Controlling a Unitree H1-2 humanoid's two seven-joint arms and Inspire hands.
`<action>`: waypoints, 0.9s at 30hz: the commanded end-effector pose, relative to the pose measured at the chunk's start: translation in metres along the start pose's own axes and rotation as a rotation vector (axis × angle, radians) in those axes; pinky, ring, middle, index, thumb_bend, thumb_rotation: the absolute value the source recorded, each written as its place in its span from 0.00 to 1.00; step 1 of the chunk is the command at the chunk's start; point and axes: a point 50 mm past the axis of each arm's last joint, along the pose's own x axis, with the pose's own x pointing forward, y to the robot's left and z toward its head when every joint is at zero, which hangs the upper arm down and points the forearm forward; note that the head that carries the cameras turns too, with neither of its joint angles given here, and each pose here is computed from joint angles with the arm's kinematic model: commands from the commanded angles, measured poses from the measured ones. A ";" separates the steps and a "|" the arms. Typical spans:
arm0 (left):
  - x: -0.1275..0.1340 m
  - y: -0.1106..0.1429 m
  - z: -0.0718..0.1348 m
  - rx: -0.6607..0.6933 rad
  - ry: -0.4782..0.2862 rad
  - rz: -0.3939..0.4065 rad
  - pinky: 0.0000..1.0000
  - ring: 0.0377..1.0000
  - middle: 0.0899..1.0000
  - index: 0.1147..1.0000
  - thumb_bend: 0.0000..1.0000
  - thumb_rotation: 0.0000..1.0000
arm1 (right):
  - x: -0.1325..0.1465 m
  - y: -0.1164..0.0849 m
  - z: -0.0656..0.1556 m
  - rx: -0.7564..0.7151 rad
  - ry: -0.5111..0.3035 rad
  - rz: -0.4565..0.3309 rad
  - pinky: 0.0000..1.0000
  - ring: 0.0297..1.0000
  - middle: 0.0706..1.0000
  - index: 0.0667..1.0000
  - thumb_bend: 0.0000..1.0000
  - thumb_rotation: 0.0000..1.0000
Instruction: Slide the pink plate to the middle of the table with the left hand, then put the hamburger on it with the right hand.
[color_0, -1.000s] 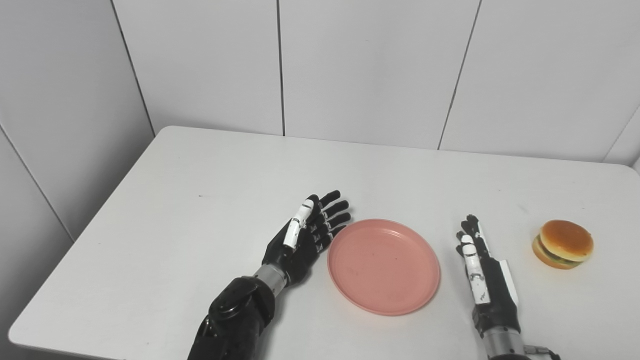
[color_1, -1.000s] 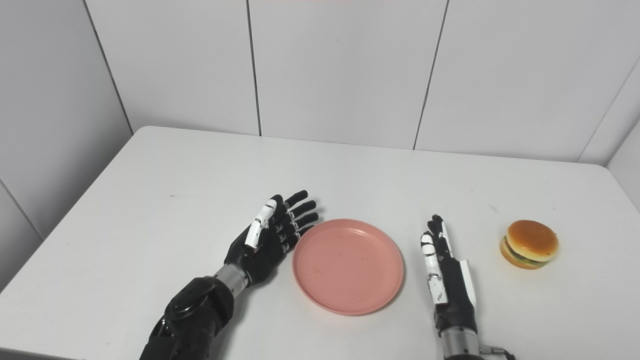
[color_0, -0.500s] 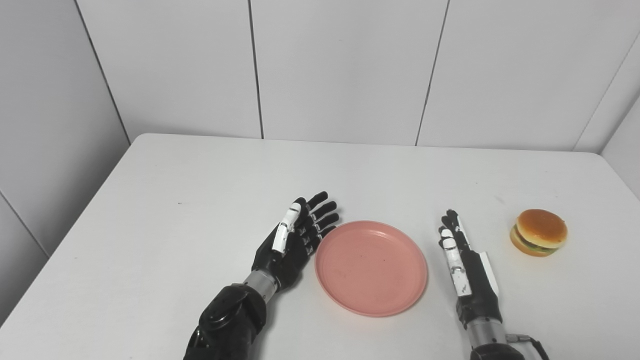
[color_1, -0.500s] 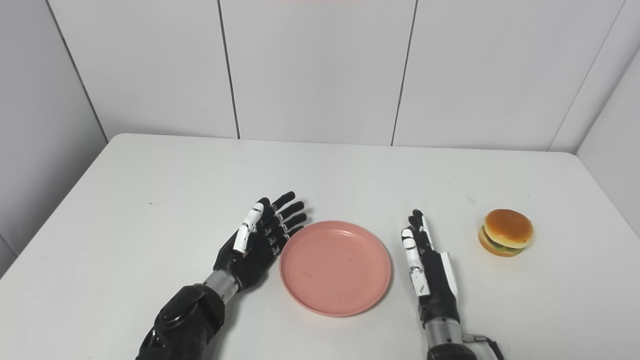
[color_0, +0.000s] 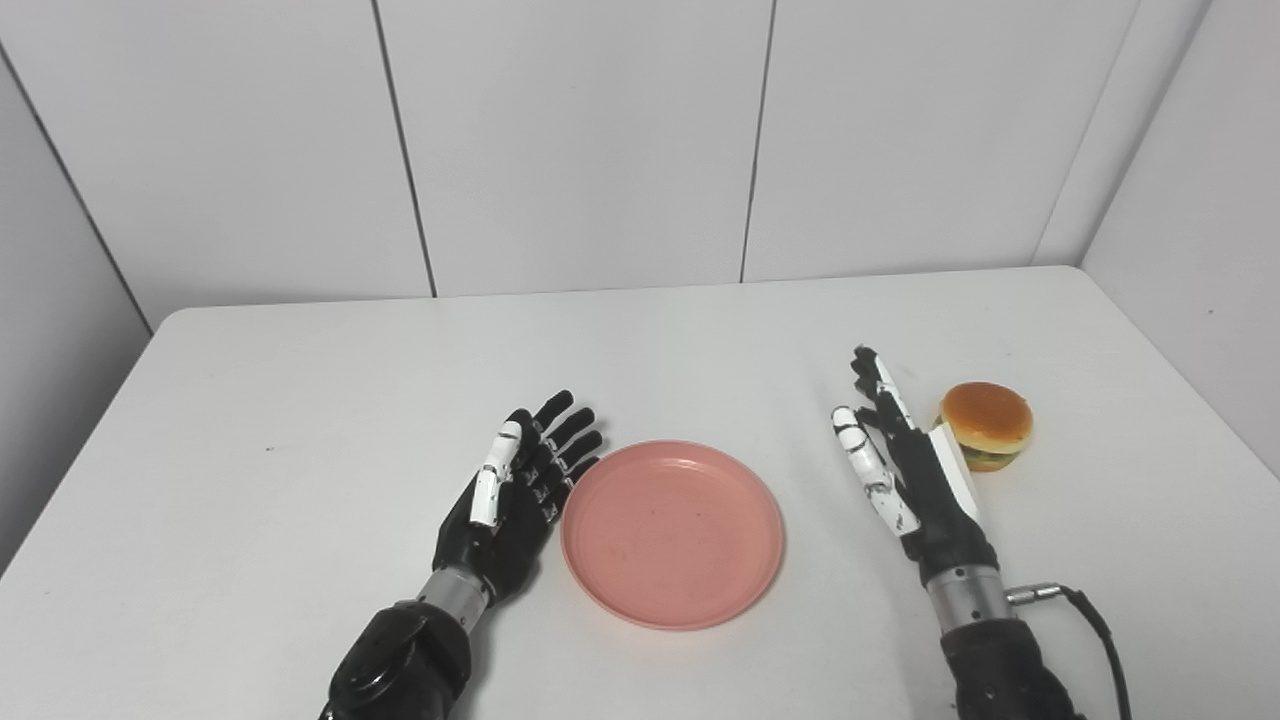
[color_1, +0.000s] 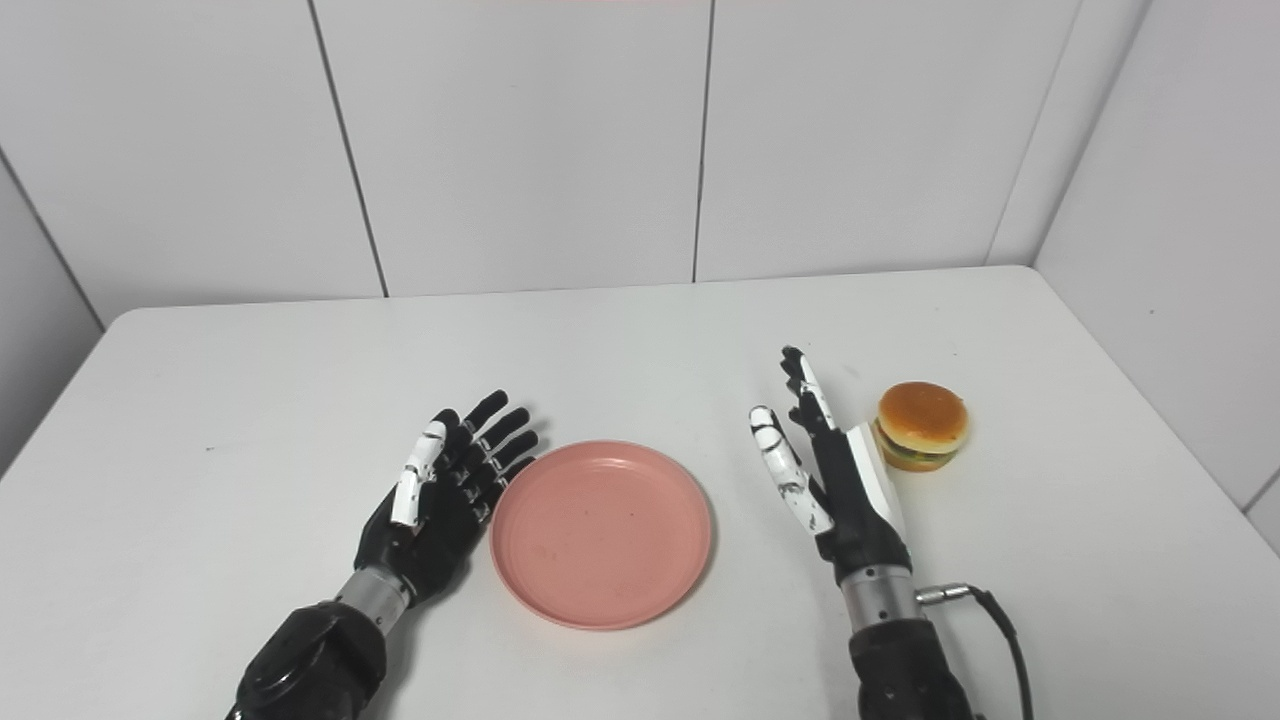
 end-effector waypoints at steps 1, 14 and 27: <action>-0.010 0.013 -0.003 0.000 0.018 0.027 0.90 0.90 0.90 0.90 0.34 1.00 | 0.016 -0.009 0.023 -0.035 -0.078 -0.031 0.90 0.94 0.96 0.97 0.45 1.00; -0.024 0.040 0.005 0.000 0.019 0.001 0.99 0.95 0.94 0.94 0.30 1.00 | 0.041 -0.053 0.053 -0.373 -0.233 -0.155 0.82 0.90 0.93 0.96 0.53 0.95; -0.024 0.051 0.008 -0.019 0.016 -0.005 0.99 0.96 0.95 0.94 0.29 1.00 | 0.057 -0.103 0.051 -0.625 -0.131 -0.315 0.71 0.87 0.95 0.94 0.74 0.81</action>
